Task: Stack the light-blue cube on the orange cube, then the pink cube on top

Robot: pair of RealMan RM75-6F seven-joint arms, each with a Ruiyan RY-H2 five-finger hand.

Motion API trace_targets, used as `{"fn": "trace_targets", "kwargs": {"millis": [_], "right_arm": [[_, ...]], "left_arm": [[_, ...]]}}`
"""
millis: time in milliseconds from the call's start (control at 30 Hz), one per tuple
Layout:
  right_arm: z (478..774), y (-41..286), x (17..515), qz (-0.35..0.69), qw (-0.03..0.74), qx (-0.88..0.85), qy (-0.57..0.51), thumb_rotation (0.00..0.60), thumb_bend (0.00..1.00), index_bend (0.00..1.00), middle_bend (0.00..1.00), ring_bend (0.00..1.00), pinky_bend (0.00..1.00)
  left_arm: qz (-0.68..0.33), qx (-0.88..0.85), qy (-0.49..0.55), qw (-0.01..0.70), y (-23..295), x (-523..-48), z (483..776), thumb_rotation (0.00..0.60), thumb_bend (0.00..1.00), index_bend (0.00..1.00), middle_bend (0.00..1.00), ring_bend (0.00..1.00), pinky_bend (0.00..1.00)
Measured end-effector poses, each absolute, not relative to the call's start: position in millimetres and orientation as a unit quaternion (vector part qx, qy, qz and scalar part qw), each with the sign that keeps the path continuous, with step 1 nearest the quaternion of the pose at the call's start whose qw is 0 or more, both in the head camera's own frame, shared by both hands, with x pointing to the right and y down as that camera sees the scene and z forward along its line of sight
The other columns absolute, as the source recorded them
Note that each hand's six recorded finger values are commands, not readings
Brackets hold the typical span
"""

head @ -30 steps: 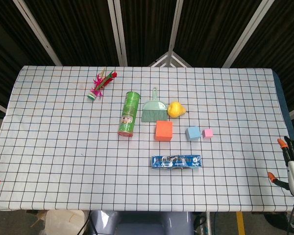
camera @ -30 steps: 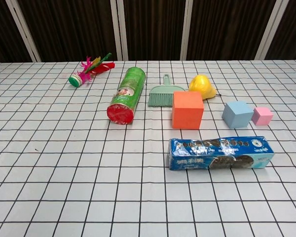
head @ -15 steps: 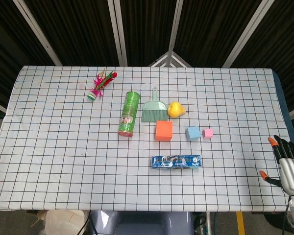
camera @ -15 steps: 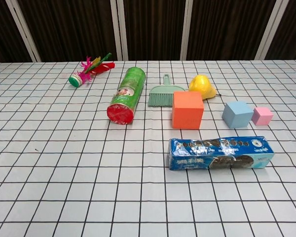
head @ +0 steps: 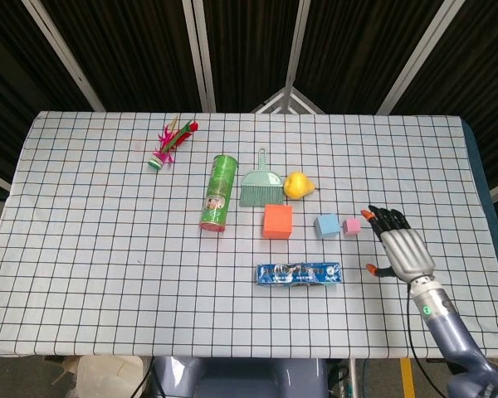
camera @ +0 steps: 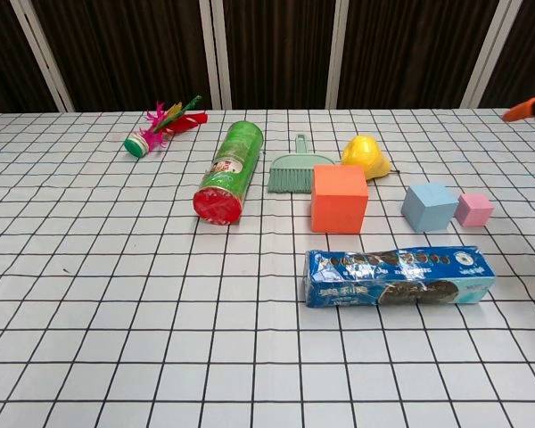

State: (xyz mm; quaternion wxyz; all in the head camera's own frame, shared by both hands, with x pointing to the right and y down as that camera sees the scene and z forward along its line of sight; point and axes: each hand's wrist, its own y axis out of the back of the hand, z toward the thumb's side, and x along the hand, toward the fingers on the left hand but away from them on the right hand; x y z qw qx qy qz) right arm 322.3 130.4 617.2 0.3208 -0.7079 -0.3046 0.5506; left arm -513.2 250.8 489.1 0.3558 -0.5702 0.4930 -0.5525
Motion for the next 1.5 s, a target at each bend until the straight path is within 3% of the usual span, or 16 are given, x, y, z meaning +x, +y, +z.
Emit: {"fn": "trace_targets", "kwargs": {"millis": [267, 633, 1500], "right_arm": [[640.4, 96.5, 285.6, 0.555, 0.310, -0.716, -0.288, 0.600, 0.26, 0.12, 0.04, 0.02, 0.04], [671.8, 93.1, 269.7, 0.574, 0.295, -0.715, -0.269, 0.600, 0.26, 0.24, 0.04, 0.02, 0.05], [715.3, 86.4, 264.8, 0.598, 0.288, -0.706, -0.247, 0.600, 0.26, 0.30, 0.04, 0.02, 0.05]], "left_arm": [[-0.550, -0.573, 0.494, 0.353, 250.9, -513.6, 489.2, 0.600, 0.16, 0.09, 0.00, 0.00, 0.00], [-0.553, -0.570, 0.496, 0.351, 250.9, -516.2, 489.2, 0.600, 0.16, 0.09, 0.00, 0.00, 0.00], [-0.562, -0.558, 0.502, 0.347, 250.1, -522.1, 488.6, 0.600, 0.16, 0.09, 0.00, 0.00, 0.00]]}}
